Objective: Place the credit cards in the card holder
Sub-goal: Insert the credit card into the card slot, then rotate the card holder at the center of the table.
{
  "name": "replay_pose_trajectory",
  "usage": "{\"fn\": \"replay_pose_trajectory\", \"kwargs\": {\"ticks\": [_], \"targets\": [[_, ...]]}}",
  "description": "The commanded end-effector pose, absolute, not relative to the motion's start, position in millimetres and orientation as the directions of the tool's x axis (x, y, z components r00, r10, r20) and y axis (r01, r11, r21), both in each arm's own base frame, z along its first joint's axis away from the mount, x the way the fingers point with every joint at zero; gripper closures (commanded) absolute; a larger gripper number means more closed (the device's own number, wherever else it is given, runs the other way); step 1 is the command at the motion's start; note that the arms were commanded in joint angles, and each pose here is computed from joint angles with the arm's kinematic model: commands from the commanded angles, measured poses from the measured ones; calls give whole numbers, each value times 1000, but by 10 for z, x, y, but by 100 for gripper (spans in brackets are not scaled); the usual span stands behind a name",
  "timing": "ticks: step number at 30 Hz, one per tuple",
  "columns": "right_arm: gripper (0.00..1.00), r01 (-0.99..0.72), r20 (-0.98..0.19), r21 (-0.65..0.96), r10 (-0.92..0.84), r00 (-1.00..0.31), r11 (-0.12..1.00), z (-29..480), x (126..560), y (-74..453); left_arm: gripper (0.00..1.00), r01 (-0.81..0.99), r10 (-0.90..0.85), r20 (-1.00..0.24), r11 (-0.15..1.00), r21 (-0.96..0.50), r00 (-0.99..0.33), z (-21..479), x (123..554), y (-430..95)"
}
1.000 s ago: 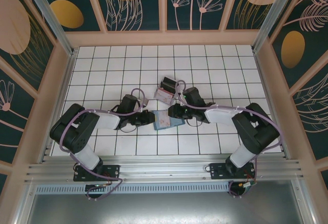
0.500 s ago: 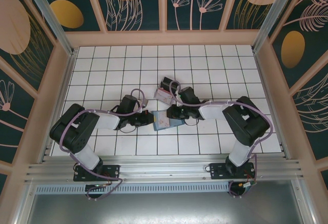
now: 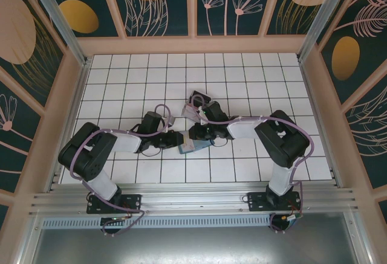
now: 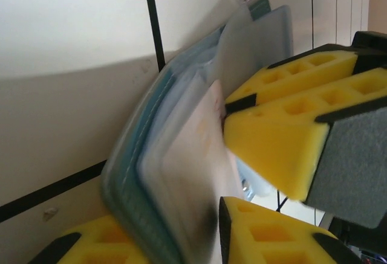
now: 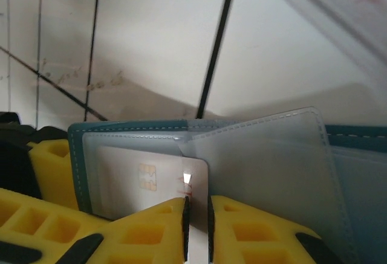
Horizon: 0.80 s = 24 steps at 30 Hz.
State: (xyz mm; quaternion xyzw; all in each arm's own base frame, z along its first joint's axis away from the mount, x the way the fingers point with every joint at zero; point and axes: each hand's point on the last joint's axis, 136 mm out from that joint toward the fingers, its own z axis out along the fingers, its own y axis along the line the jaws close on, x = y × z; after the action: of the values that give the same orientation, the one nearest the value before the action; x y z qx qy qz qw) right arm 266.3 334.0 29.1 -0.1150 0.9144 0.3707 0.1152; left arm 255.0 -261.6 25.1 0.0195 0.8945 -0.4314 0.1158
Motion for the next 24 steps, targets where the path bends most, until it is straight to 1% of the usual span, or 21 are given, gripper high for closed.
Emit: {"fn": "replay_pose_trajectory", "kwargs": {"ticks": [1,4,8,10,12,14,17,20,24], "targets": [[81,-326,-288,697,-167,-943,639,366,2559,3498,68,126,-62,-221,657,-743,-973,158,2539,-2574],[81,-324,-292,704,-159,-943,632,430,2571,3495,67,130,-60,-225,661,-739,-973,163,2557,-2576],[81,-332,-329,678,-133,-935,656,566,2648,3391,67,125,-58,-222,678,-724,-973,144,2538,-2540],[81,-333,-349,658,-118,-930,675,635,2696,3302,63,120,-60,-220,685,-718,-974,142,2512,-2510],[81,-314,-350,651,-94,-932,691,673,2729,3171,53,120,-60,-227,703,-701,-972,152,2480,-2456],[81,-291,-342,653,-70,-937,699,684,2730,3036,48,101,-68,-230,753,-650,-971,133,2490,-2350],[84,-268,-321,648,-63,-945,713,654,2635,2849,47,95,-65,-251,812,-576,-966,186,2591,-2238],[84,-248,-286,641,-74,-955,726,603,2435,2693,47,100,-72,-302,850,-518,-951,312,2759,-2154],[84,-211,-240,643,-69,-968,737,556,2143,2505,50,67,-97,-346,899,-433,-933,384,3076,-1959]]}}
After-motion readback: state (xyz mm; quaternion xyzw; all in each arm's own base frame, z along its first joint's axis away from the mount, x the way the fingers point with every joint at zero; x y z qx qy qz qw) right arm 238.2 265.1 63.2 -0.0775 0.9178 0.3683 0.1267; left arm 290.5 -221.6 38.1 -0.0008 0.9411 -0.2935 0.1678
